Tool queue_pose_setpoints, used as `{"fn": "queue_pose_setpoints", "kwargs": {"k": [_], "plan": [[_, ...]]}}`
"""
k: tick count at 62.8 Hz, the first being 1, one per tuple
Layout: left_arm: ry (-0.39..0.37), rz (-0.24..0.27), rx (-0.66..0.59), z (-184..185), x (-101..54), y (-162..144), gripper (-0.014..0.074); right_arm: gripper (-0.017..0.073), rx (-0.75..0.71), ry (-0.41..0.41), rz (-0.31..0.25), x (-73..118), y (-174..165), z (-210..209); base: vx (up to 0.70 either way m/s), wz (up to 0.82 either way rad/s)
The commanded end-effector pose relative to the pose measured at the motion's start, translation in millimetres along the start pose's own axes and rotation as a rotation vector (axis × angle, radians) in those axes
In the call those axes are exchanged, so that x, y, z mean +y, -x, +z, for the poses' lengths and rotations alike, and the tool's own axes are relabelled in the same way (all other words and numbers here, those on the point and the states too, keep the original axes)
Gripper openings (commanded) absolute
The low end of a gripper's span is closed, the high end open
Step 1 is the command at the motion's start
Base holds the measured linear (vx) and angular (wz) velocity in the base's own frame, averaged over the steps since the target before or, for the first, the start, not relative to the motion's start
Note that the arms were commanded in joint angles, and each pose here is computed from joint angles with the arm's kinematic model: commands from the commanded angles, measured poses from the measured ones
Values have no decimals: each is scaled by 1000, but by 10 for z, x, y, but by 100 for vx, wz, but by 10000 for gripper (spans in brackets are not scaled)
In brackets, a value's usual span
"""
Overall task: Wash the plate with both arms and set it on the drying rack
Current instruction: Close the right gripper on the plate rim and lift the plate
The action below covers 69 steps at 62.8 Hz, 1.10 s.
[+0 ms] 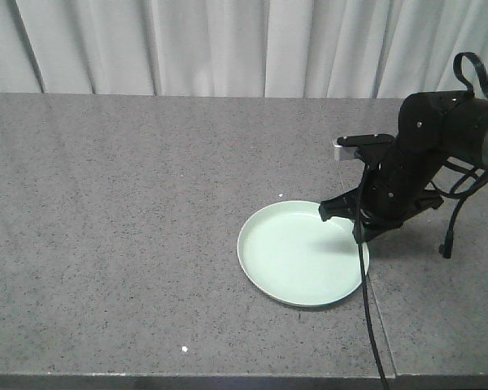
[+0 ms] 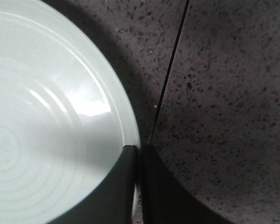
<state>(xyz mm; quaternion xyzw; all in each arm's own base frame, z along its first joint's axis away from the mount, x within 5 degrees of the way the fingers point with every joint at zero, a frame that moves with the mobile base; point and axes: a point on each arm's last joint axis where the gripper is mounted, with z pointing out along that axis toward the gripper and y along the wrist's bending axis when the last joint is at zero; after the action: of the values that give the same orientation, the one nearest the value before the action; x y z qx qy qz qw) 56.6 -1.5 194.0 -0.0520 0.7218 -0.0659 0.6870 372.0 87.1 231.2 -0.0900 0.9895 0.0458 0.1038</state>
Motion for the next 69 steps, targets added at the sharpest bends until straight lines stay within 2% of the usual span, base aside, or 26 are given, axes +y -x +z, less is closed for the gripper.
{"fn": "queue_pose_setpoints", "kwargs": {"k": [1,9,14,23,33,55,69], "plan": [[-12,-16,-70,-6,-3,21,-6,-9,-172,-5,-10,8,54,-436,0,0],[-12,-16,-70,-6,-3,21,-6,-8,-230,-6,-14,17,28,-620,0,0],[-12,-16,-70,-6,-3,21,-6,-8,-279,-8,-35,24,10,-761,0,0],[-12,-16,-70,-6,-3,21,-6,-8,-430,-19,-74,39,-40,-1127,0,0],[-12,-16,-70,-6,-3,21,-6,-8,-616,-21,-79,49,-219,-1451,0,0],[-12,-16,-70,-6,-3,21,-6,-8,-912,-27,-69,-7,-1062,-1358,0,0],[-12,-16,-70,-6,-3,21,-6,-8,-979,-31,-67,-44,-1563,-1178,0,0]]}}
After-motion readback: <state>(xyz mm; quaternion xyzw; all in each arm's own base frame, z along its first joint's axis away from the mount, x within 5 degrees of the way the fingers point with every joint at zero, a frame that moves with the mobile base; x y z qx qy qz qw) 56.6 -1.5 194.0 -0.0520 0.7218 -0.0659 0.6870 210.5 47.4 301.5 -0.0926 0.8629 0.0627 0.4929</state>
